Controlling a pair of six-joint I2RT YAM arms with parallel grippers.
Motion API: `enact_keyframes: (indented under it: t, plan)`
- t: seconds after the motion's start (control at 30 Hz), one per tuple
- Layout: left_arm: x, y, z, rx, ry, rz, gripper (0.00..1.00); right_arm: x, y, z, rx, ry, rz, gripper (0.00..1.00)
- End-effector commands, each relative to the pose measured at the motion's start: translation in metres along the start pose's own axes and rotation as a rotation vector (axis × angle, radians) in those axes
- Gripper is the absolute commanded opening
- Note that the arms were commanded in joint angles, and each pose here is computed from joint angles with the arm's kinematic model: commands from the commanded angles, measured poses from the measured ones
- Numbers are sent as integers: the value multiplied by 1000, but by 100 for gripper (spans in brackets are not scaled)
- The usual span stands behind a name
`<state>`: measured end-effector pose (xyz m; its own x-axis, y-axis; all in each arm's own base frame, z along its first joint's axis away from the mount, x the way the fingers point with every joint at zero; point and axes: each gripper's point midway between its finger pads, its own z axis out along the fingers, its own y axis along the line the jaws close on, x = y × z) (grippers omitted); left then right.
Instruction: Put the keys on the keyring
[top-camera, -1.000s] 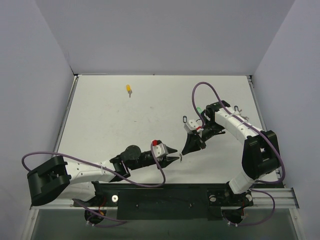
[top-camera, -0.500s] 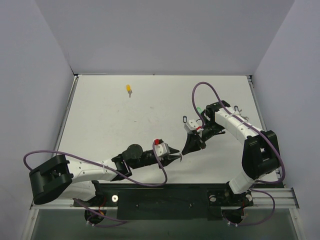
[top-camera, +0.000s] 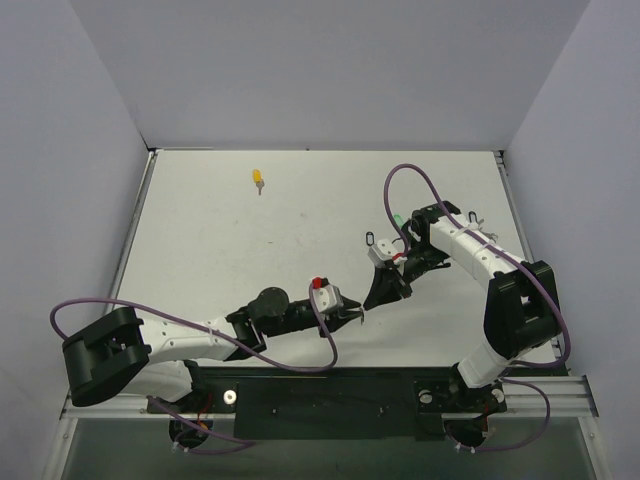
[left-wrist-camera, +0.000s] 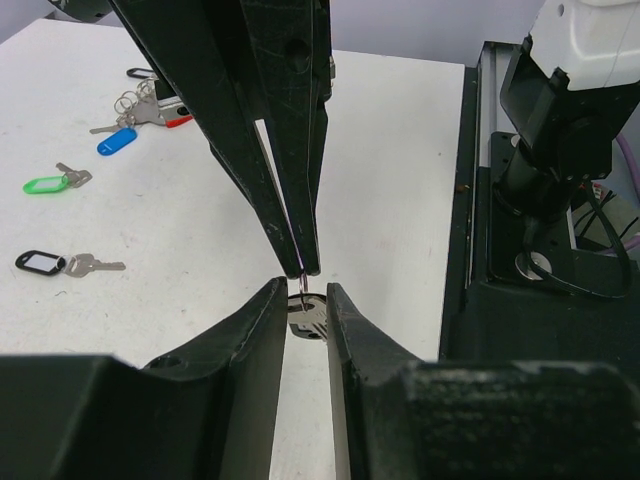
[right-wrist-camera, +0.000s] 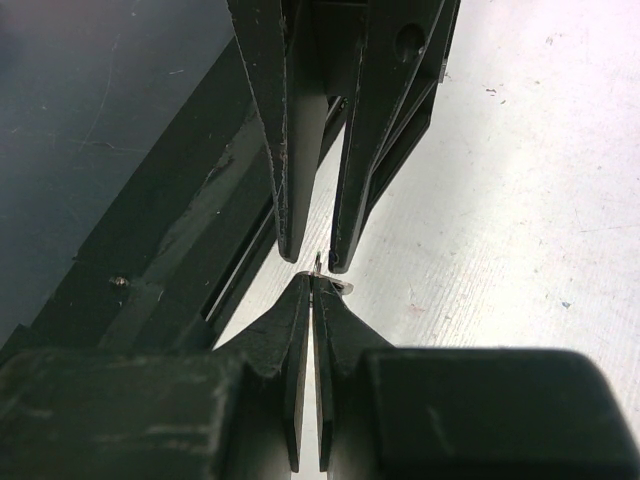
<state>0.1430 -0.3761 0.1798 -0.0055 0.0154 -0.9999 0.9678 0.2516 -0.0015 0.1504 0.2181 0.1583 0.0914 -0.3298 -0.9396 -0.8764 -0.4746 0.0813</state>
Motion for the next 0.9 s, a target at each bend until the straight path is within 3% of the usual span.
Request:
enact_keyframes:
  t: [0.0,0.27,0.47,0.57,0.6,0.63,0.77,0.87]
  plan:
    - [-28,-4,10,25,-69,-11,31,-26,44,1,-79,-55,200,0]
    - [-24,-4,11,26,-50,-19,22,-27,44,2,-81,-54,197,0]
    - [-21,-2,10,16,-42,-22,21,-26,44,2,-84,-53,200,0]
    - [-20,-2,10,11,-37,-25,7,-27,44,2,-86,-53,202,0]
    - [-81,-5,-10,9,-192,5,1,-27,45,3,-87,-52,202,0]
    - [-20,0,10,0,-36,-30,0,-27,45,3,-87,-52,202,0]
    - [-20,6,8,-35,-35,-51,0,-26,46,4,-98,-44,205,0]
    - [-24,8,5,-52,-58,-77,0,-26,47,5,-110,-34,199,11]
